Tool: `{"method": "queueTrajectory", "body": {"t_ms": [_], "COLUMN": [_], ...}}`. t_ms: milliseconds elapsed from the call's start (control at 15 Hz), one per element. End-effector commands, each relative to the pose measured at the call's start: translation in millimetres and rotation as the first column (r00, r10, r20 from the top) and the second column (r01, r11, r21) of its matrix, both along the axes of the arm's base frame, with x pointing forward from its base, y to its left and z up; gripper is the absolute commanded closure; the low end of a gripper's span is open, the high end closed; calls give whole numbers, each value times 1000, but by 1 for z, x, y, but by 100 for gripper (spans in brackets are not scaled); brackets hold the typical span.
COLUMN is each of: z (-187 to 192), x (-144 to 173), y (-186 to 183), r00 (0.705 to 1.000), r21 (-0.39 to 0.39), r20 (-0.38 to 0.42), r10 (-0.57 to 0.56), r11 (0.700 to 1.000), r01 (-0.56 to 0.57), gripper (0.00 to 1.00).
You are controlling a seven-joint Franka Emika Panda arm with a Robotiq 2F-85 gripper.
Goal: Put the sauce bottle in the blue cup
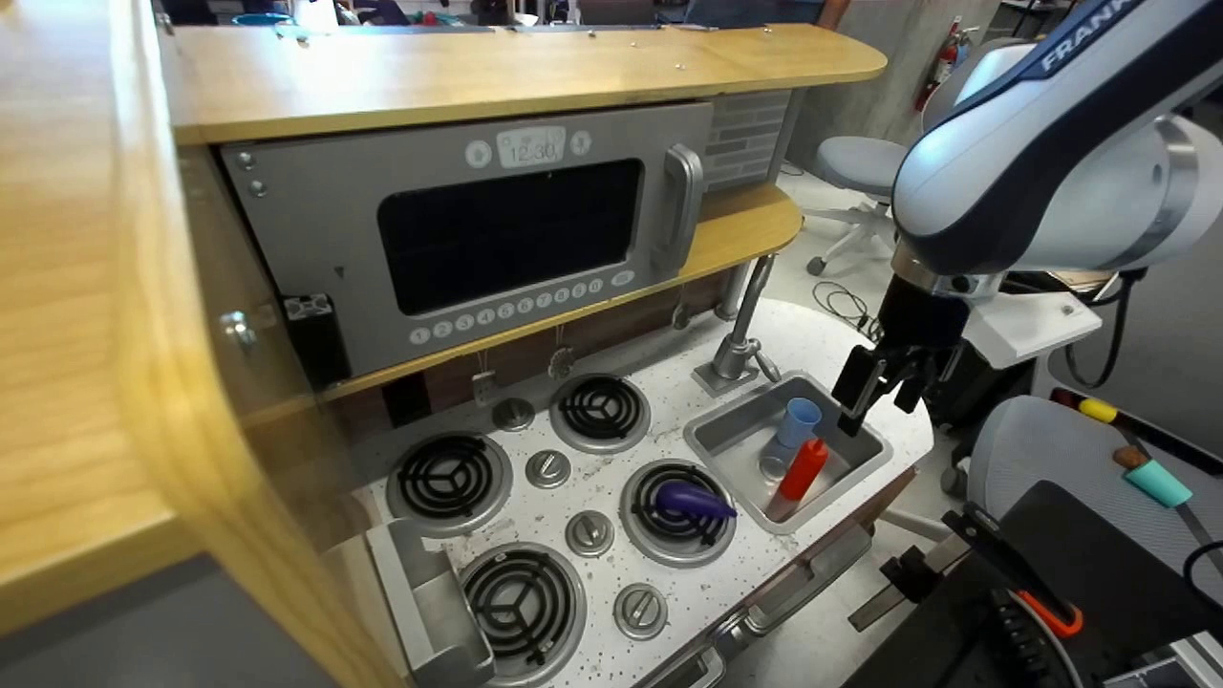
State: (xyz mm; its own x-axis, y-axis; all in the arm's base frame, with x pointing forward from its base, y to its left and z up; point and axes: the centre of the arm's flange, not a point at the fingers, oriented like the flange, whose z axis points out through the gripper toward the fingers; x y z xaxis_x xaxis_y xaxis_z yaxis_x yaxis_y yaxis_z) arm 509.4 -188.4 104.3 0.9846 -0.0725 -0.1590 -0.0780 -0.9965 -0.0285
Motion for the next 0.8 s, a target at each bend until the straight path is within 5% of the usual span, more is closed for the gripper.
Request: {"method": "queueTrajectory", "body": {"t_ms": [0, 733], "z": [-37, -97], "x": [27, 47], "y": [-8, -6], "r00": [999, 997], "r21": [2, -61], "r20": [39, 77], "r10": [-30, -16], "r11": [1000, 998], "r01": [30, 21], "gripper": [0, 0]}}
